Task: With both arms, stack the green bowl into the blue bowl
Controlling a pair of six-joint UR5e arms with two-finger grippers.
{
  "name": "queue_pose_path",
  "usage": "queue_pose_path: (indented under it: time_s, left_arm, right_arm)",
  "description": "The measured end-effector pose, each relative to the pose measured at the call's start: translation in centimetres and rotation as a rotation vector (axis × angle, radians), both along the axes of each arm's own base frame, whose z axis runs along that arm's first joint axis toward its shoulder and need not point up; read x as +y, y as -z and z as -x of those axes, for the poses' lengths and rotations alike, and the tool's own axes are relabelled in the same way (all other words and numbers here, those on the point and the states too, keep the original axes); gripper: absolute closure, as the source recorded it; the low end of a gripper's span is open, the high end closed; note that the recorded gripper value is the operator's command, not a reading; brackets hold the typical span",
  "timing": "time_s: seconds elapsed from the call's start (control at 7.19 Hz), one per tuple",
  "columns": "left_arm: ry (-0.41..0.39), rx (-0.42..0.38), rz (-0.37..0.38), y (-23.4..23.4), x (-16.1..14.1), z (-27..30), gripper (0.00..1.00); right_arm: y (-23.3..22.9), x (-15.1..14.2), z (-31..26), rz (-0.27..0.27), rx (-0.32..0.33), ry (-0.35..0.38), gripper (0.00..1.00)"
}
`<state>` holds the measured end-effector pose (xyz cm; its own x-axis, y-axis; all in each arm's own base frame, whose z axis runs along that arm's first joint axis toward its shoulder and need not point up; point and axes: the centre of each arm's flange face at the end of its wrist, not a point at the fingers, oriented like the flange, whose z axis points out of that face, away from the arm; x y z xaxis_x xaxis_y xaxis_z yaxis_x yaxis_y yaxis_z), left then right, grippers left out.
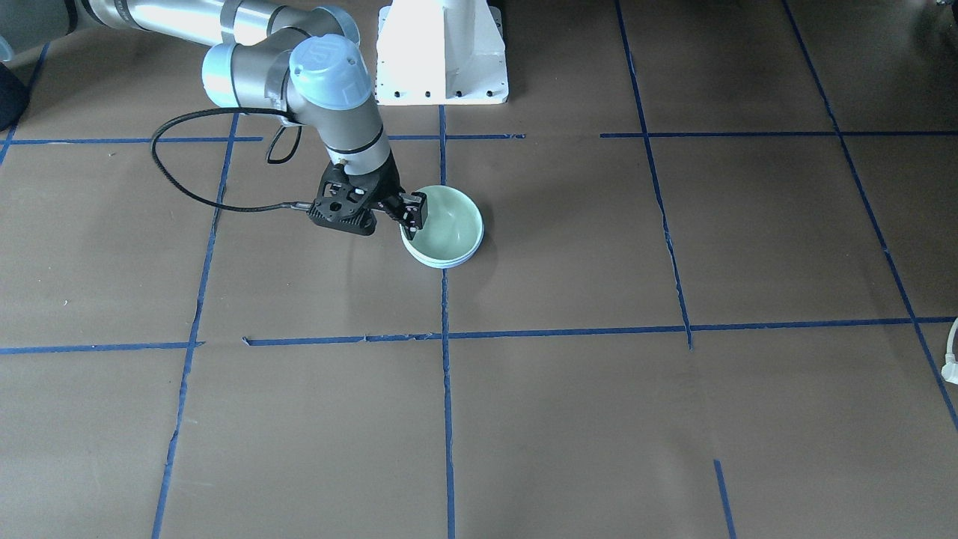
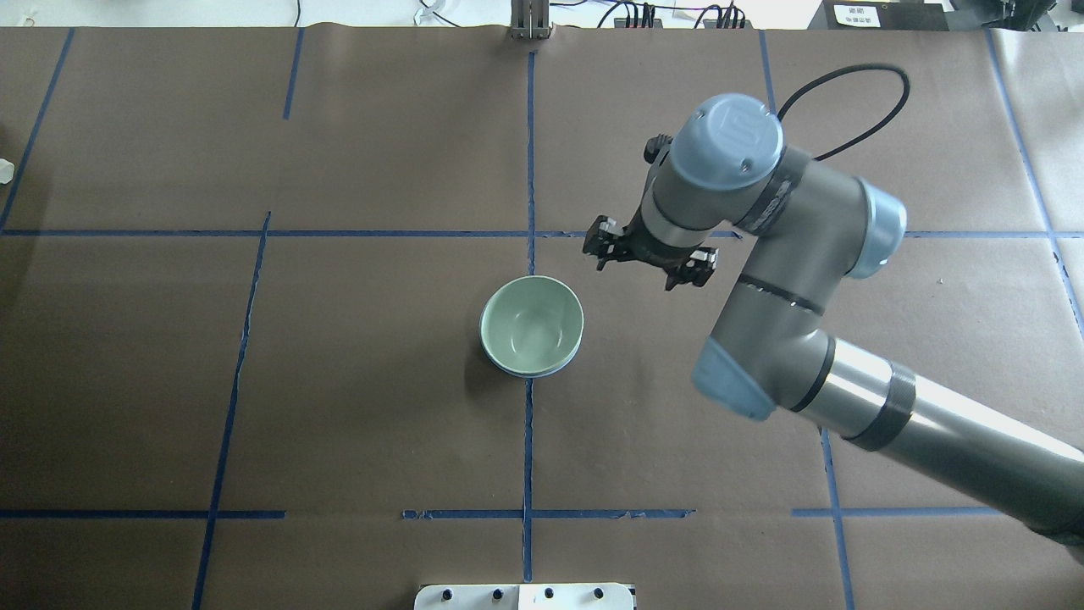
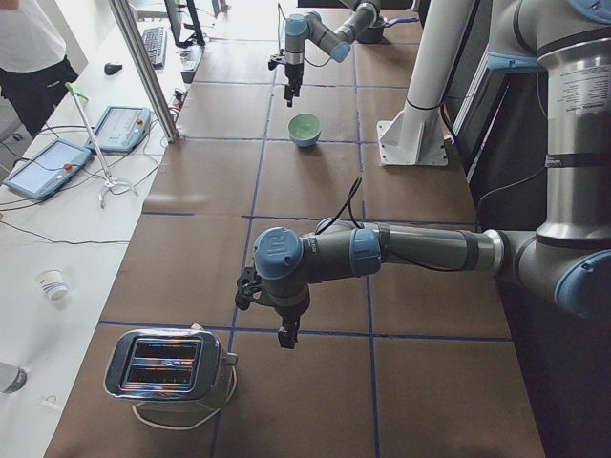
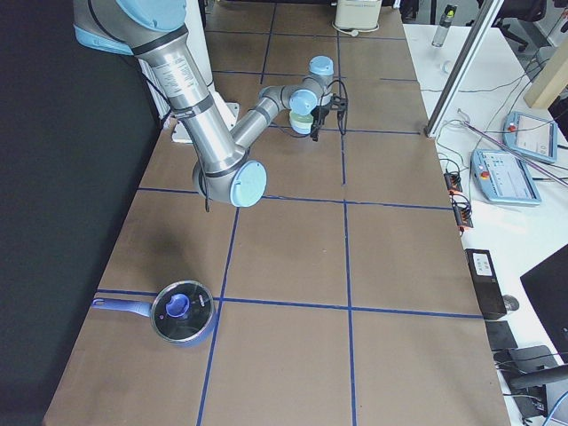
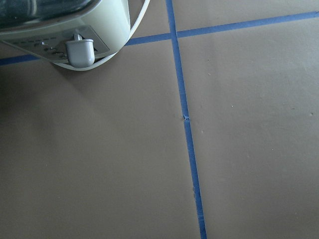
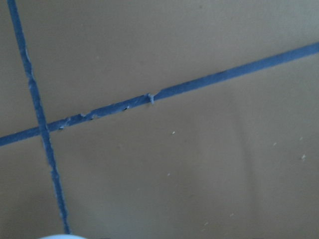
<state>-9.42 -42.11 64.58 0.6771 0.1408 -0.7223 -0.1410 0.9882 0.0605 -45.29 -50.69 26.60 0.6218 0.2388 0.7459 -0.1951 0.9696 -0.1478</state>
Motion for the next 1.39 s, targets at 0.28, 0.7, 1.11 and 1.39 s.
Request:
queue_pose_path:
  time_s: [0.28,0.7,1.11,1.39]
  left_arm:
    - [-0.002,-0.005,0.001,-1.1,0.0,-0.1,0.0]
    - [-0.006,-0.015,-0.055,-0.2,-0.6,-0.3,0.0]
    - [-0.04,-0.015,-0.101,1.0,-1.3,-1.7,0.0]
    - [-0.057,-0.013,-0.11,0.9,-1.0,-2.3,0.0]
  right_arm:
    - [-7.3,-5.8,-11.7,-0.102,0.031,0.128,0.0]
    - [-19.6,-5.7,-26.8,-0.244,0.083,0.281,0.0]
    - [-30.6,1.8,-39.3,-0.304,0.119,0.383,0.0]
    - [-35.4,6.9,-45.2,-0.272,0.127,0.362,0.0]
